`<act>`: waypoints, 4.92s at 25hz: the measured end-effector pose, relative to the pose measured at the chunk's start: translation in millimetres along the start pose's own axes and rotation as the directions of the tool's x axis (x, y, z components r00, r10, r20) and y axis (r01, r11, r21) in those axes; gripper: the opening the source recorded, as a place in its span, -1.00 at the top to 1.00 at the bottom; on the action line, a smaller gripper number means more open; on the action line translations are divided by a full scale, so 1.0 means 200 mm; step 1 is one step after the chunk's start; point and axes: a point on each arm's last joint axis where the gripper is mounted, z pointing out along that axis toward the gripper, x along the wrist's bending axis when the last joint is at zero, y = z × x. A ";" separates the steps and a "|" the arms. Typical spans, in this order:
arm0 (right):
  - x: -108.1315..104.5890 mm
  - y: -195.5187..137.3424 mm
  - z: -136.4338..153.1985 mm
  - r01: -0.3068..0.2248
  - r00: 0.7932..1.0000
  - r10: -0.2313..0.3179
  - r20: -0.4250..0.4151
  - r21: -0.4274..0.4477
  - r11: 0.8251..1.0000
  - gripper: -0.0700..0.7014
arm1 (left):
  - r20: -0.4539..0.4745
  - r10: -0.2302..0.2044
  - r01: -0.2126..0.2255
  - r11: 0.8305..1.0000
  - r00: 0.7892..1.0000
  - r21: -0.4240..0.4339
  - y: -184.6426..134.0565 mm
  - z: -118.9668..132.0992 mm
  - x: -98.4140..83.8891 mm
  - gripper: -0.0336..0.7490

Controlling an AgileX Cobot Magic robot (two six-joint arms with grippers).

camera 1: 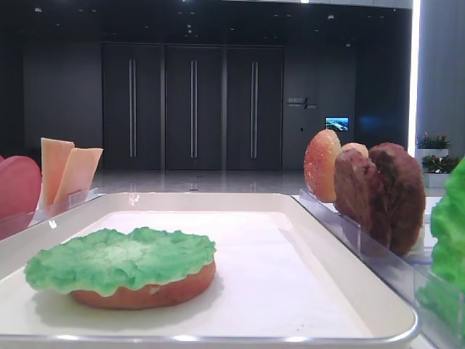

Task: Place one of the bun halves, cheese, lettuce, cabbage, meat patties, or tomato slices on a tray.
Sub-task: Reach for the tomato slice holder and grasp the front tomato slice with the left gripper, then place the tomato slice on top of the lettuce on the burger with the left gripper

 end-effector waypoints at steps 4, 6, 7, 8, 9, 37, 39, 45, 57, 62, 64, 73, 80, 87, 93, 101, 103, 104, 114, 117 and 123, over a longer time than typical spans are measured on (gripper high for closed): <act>0.00 0.00 0.00 0.000 1.000 0.000 0.000 0.000 1.000 0.20 | 0.011 -0.005 0.005 1.000 1.000 0.025 0.02 0.07 -0.05 -0.11; 0.00 0.00 0.00 0.000 1.000 0.000 0.000 0.000 1.000 0.20 | 0.024 0.026 -0.026 0.999 0.999 0.020 0.01 0.07 -0.12 -0.16; 0.00 0.00 0.00 0.000 1.000 0.000 0.000 0.000 1.000 0.20 | 0.029 0.035 -0.035 0.999 0.999 0.015 0.01 0.07 -0.16 -0.17; 0.00 0.00 0.00 0.000 1.000 0.000 0.000 0.000 1.000 0.20 | 0.034 0.052 -0.052 0.999 0.998 0.004 0.00 0.06 -0.22 -0.18; 0.00 0.00 0.00 0.000 1.000 0.000 0.000 0.000 1.000 0.20 | 0.043 0.074 -0.074 0.997 0.996 -0.004 -0.01 0.05 -0.28 -0.19; 0.00 0.00 0.00 0.000 1.000 0.000 0.000 0.000 1.000 0.20 | -0.020 0.153 -0.151 0.987 0.988 0.061 -0.12 0.36 -0.70 -0.19; 0.00 0.00 0.00 0.000 1.000 0.000 0.000 0.000 1.000 0.20 | -0.025 0.157 -0.155 0.985 0.987 0.074 -0.13 0.39 -0.71 -0.19; 0.00 0.00 0.00 0.000 1.000 0.000 0.000 0.000 1.000 0.20 | -0.026 0.164 -0.162 0.983 0.986 0.083 -0.13 0.44 -0.72 -0.19; 0.00 0.00 0.00 0.000 1.000 0.000 0.000 -0.001 1.000 0.21 | -0.039 0.174 -0.170 0.982 0.984 0.084 -0.13 0.44 -0.72 0.66; 0.00 0.00 0.00 0.000 1.000 0.000 0.000 -0.001 1.000 0.21 | -0.048 0.181 -0.176 0.981 0.982 0.086 -0.13 0.44 -0.71 0.77; 0.00 0.00 0.00 0.000 1.000 0.000 0.000 -0.001 1.000 0.21 | -0.049 0.180 -0.175 0.981 0.982 0.087 -0.12 0.43 -0.71 0.77; 0.00 0.00 0.00 0.000 1.000 0.000 0.000 -0.001 1.000 0.21 | -0.009 0.177 -0.175 0.978 0.984 0.116 -0.05 0.30 -0.76 0.77; 0.00 0.00 0.00 0.000 1.000 0.000 0.000 -0.001 1.000 0.21 | 0.049 0.149 -0.154 0.981 0.988 0.116 0.02 0.15 -0.79 0.78; 0.00 0.00 0.00 0.000 1.000 0.000 0.000 -0.001 1.000 0.21 | 0.046 0.145 -0.150 0.978 0.988 0.144 0.00 0.02 -0.75 0.78; 0.00 0.00 0.00 0.000 1.000 0.000 0.000 -0.001 1.000 0.21 | 0.069 0.143 -0.151 0.981 0.987 0.120 -0.06 -0.13 -0.67 0.78; 0.00 0.00 0.00 0.000 1.000 0.000 0.000 -0.001 1.000 0.21 | 0.218 0.083 -0.098 0.993 0.972 0.059 -0.39 -0.20 -0.50 0.78; 0.00 0.00 0.00 0.000 1.000 0.000 0.000 -0.001 1.000 0.21 | 0.235 0.075 -0.089 0.995 0.969 0.052 -0.44 -0.18 -0.47 0.78; 0.00 0.00 0.00 0.000 1.000 0.000 0.000 -0.001 1.000 0.21 | 0.240 0.072 -0.086 0.995 0.968 0.048 -0.45 -0.17 -0.47 0.78; 0.00 0.00 0.00 0.000 1.000 0.000 0.000 -0.001 1.000 0.21 | 0.377 0.107 -0.096 0.994 0.920 -0.047 -0.42 -0.14 -0.55 0.78; 0.00 0.00 0.00 0.000 1.000 0.000 0.000 -0.001 1.000 0.21 | 0.494 0.125 -0.128 0.991 0.860 -0.028 -0.40 -0.07 -0.65 0.78; 0.00 0.00 0.00 0.000 1.000 0.000 0.000 -0.001 1.000 0.21 | 0.667 0.115 -0.115 0.992 0.736 -0.044 -0.37 0.03 -0.76 0.78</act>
